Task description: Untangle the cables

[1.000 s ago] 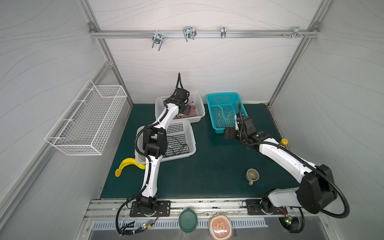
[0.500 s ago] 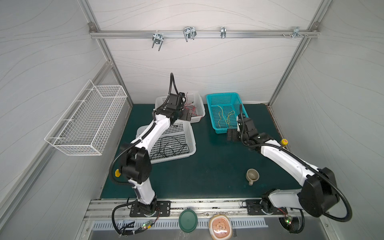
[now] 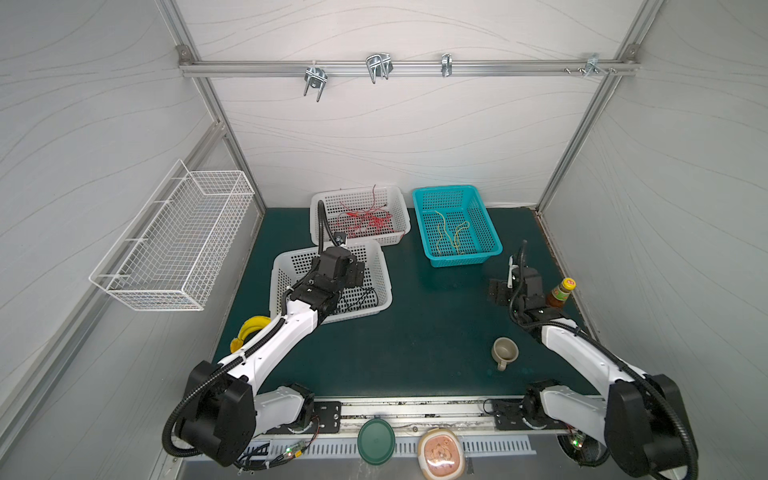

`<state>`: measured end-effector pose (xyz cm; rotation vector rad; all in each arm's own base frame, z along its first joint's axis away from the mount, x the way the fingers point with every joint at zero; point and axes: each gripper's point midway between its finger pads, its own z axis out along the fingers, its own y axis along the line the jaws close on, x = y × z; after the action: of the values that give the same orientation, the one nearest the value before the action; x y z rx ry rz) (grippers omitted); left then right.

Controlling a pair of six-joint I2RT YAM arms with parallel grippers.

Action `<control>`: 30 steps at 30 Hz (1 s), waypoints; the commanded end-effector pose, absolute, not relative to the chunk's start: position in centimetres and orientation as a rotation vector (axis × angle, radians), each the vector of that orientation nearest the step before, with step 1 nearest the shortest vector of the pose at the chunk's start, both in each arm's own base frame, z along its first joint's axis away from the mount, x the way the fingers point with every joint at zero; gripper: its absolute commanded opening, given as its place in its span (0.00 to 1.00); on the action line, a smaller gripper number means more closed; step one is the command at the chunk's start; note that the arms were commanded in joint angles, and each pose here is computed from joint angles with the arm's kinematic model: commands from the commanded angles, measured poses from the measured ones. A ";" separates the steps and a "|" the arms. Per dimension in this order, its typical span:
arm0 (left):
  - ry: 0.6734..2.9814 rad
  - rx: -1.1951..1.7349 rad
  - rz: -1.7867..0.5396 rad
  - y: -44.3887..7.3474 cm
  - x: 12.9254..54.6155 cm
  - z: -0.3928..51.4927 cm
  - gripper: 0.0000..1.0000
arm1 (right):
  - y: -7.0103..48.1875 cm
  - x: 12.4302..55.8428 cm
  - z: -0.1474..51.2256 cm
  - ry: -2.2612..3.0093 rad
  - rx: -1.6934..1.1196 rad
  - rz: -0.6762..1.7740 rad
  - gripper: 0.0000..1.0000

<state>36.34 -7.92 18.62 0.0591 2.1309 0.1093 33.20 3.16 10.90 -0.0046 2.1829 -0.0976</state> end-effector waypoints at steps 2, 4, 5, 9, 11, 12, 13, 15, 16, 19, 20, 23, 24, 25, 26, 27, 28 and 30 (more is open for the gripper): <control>2.031 -0.033 0.116 -7.2 37.1 20.4 1.00 | 4.1 36.0 12.5 1.978 -0.088 -0.035 0.99; 2.027 -0.041 0.123 -7.0 37.1 20.2 0.99 | 4.4 36.9 11.9 1.950 -0.102 -0.006 0.99; 2.022 -0.049 0.129 -6.7 37.1 20.2 1.00 | 4.7 37.4 11.5 1.936 -0.117 0.000 0.99; 2.022 -0.113 0.171 -4.8 37.1 19.9 1.00 | 4.6 38.9 10.9 1.909 -0.131 -0.003 0.99; 2.011 -0.153 0.189 -3.4 37.2 19.6 1.00 | 4.8 38.9 9.0 1.899 -0.148 0.033 0.99; 2.001 -0.165 0.194 -2.9 37.3 19.4 1.00 | 5.1 39.0 9.2 1.849 -0.168 0.027 0.99; 1.981 -0.169 0.196 -2.5 37.4 19.3 1.00 | 5.2 38.7 9.1 1.866 -0.175 0.024 0.99; 1.946 -0.167 0.214 -1.8 37.5 18.9 1.00 | 4.9 38.8 8.9 1.901 -0.156 0.021 0.99; 1.923 -0.170 0.233 -1.4 37.5 18.7 1.00 | 4.9 39.1 8.8 1.892 -0.158 0.013 0.99; 1.887 -0.192 0.266 0.1 37.4 17.5 1.00 | 5.0 39.8 8.4 1.962 -0.154 0.032 0.99; 1.882 -0.199 0.265 0.5 37.3 17.0 1.00 | 4.8 40.0 8.3 1.966 -0.143 0.043 0.99; 1.873 -0.203 0.250 1.4 37.0 15.3 1.00 | 4.4 40.1 8.1 1.987 -0.125 0.069 0.99; 1.873 -0.203 0.250 1.7 36.9 14.8 1.00 | 4.4 40.1 8.1 1.989 -0.126 0.071 0.99; 1.867 -0.209 0.247 2.1 36.9 14.3 1.00 | 4.4 40.1 8.2 1.988 -0.127 0.073 0.99; 1.863 -0.216 0.231 2.4 37.0 13.8 1.00 | 4.4 40.1 8.1 1.989 -0.126 0.071 0.99; 1.862 -0.226 0.221 2.7 37.1 13.5 1.00 | 4.4 40.1 8.1 1.990 -0.125 0.071 0.99; 1.861 -0.238 0.212 3.1 37.3 13.1 1.00 | 4.4 40.1 8.1 1.991 -0.125 0.072 0.99; 1.859 -0.247 0.196 3.5 37.8 12.4 1.00 | 4.4 40.1 8.1 1.990 -0.126 0.074 0.99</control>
<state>35.86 3.60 9.81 -0.2422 1.9994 0.2766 40.16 4.29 8.46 -0.1180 1.9745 0.0561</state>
